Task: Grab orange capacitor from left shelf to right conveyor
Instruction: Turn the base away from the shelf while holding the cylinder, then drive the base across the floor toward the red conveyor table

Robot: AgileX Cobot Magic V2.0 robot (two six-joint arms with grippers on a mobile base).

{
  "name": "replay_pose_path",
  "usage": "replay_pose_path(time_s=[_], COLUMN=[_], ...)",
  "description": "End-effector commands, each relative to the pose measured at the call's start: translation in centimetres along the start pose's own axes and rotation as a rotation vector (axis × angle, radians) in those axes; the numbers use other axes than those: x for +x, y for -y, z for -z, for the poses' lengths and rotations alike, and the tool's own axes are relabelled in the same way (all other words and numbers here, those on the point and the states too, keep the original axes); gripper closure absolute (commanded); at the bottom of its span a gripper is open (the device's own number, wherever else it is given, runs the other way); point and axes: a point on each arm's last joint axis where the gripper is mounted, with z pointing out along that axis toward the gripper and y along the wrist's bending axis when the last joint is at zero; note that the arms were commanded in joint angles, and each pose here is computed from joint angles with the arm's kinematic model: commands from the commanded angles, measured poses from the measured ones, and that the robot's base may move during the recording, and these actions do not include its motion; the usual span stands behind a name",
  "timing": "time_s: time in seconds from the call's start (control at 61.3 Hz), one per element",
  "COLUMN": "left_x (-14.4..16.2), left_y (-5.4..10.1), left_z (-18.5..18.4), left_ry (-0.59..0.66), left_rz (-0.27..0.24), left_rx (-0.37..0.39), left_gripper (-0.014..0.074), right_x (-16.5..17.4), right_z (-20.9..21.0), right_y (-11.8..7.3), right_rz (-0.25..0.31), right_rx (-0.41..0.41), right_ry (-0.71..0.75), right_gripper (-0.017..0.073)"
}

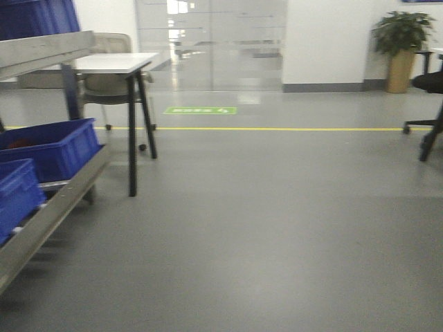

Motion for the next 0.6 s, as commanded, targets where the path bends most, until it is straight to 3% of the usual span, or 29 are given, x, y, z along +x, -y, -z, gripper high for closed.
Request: replay_pose_path(time_s=[0.0, 0.587], left_x=[-1.03, -1.03], left_y=[-0.02, -0.02], left_z=[0.15, 0.15], left_ry=[0.104, 0.104], left_rz=[0.003, 0.003], left_rx=[-0.002, -0.002], left_gripper=[0.072, 0.072], right_x=[-1.49, -1.49], right_z=[0.24, 0.24], right_y=[-0.05, -0.05], right_rz=[0.017, 0.017], right_rx=[-0.001, -0.001], right_ry=[0.1, 0.1], right_gripper=[0.0503, 0.0503])
